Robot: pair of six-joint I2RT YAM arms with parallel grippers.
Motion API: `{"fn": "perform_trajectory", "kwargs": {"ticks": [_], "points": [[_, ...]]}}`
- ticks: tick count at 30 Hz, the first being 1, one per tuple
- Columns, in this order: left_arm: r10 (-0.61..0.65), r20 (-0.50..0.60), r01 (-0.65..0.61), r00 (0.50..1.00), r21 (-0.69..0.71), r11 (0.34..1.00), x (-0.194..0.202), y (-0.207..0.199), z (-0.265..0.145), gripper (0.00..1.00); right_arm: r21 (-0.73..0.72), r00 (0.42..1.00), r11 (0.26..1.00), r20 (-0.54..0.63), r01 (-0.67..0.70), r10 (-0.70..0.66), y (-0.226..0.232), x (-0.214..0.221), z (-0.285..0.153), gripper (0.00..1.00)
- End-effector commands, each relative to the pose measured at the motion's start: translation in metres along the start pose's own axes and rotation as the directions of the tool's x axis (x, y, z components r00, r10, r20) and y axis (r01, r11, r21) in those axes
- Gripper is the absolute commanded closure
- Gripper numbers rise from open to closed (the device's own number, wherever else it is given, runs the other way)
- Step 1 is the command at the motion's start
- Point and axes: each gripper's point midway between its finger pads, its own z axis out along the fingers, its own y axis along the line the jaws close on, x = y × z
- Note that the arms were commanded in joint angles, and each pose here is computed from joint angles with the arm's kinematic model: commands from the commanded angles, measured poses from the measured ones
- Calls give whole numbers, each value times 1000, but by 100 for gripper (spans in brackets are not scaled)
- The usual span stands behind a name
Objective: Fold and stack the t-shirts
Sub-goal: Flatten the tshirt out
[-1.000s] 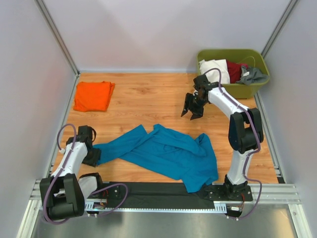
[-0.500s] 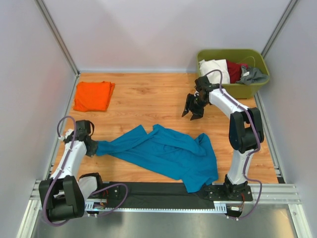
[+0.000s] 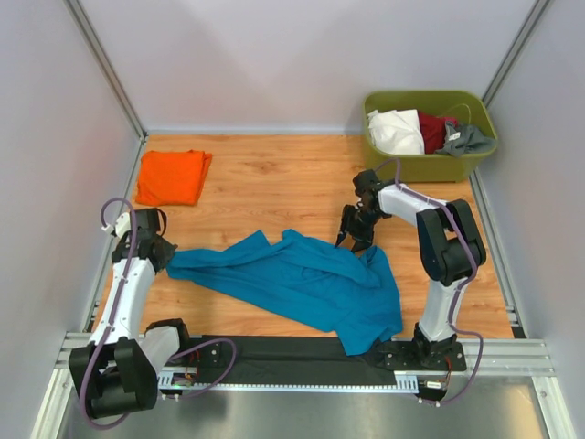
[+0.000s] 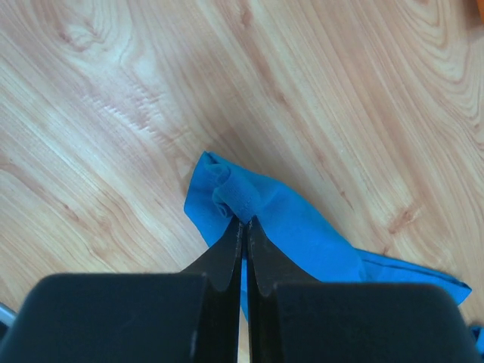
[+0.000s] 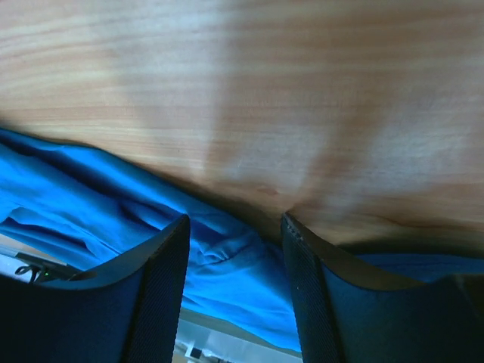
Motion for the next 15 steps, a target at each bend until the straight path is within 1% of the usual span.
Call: {"fn": "perform_trajectory", "kwargs": {"ticks": [1,3,5,6,7,9,10,11,13,14,15], "points": [[51,43,-53,998,54,997,-15,-10,-12,100,-39,999,999,52,7,-5,9,1,-3,46],[49,49,-52,998,63,997,-16,-12,-15,100,-49,999,999,50,6,-4,11,4,-1,46],[51,52,-54,997,77,996,-17,-14,-17,100,-60,999,998,42,5,-3,14,7,2,50],[49,56,-53,997,81,995,-18,-15,-18,100,-73,1000,997,29,8,-6,19,10,2,60],[52,57,-57,997,85,995,-19,-16,-20,100,-84,1000,996,28,11,-8,23,10,2,67],[56,77,-64,995,103,993,-26,-20,-25,100,-102,999,995,44,17,-12,31,9,-4,84],[63,85,-74,994,130,989,-30,-27,-28,100,-105,998,994,58,20,-14,33,6,-9,100],[86,114,-104,990,157,982,-41,-35,-35,100,-116,995,993,98,35,-24,42,-4,-20,100],[117,138,-144,984,210,967,-52,-51,-43,100,-96,979,993,196,69,-50,48,-22,-45,100],[146,186,-189,972,238,953,-69,-63,-57,100,-116,957,988,281,105,-69,65,-42,-72,100],[160,199,-208,967,246,947,-77,-69,-62,100,-87,939,990,336,107,-72,64,-54,-91,100]]}}
